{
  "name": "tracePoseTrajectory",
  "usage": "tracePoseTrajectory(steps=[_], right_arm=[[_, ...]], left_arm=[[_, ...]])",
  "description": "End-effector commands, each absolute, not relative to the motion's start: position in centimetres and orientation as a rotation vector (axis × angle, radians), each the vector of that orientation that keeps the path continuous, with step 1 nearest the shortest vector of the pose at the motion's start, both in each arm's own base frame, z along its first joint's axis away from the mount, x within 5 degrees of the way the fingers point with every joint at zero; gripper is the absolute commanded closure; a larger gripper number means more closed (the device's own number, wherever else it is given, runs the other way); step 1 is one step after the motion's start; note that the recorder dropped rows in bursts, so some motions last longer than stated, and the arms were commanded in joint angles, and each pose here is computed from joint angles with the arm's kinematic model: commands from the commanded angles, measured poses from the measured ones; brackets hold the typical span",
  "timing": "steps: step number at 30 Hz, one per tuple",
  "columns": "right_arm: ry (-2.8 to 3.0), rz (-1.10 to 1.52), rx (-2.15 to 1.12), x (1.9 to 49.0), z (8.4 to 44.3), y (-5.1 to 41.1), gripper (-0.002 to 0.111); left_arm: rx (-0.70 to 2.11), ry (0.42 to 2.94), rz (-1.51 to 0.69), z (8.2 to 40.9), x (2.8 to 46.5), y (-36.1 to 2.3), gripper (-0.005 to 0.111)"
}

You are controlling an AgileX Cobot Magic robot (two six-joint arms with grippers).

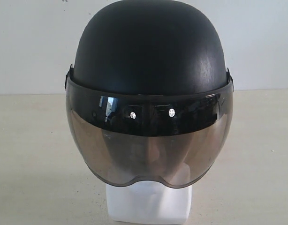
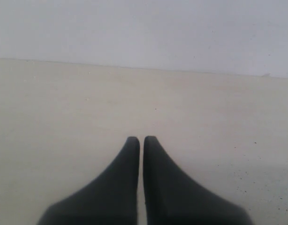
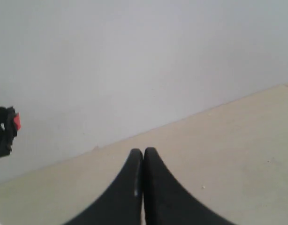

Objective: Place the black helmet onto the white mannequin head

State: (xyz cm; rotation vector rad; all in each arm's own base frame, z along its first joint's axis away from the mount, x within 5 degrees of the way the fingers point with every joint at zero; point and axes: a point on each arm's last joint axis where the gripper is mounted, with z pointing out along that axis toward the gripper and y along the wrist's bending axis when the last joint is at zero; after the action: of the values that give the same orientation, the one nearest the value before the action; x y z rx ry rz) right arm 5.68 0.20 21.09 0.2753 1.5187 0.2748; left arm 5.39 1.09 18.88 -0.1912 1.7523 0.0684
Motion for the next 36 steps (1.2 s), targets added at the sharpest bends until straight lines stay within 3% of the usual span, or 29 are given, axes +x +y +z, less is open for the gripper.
tracePoseTrajectory(steps=[1,5,8,12,36], right_arm=[[1.597,0.213,0.133,5.6,20.3,0.7,0.109],[1.602,0.202,0.120,5.6,20.2,0.8,0.109],[1.697,0.010,0.020,5.6,19.4,0.2,0.109],[1.727,0.019,0.117,5.5,19.1,-0.2,0.109],[1.841,0.025,-0.013,5.3,18.1,0.2,0.109]], left_arm=[[-0.187,1.752,0.078,18.8,5.4,1.1,0.102],[-0.187,1.752,0.078,18.8,5.4,1.1,0.102],[-0.187,1.752,0.078,18.8,5.4,1.1,0.102],[-0.187,1.752,0.078,18.8,5.4,1.1,0.102],[-0.187,1.752,0.078,18.8,5.4,1.1,0.102]])
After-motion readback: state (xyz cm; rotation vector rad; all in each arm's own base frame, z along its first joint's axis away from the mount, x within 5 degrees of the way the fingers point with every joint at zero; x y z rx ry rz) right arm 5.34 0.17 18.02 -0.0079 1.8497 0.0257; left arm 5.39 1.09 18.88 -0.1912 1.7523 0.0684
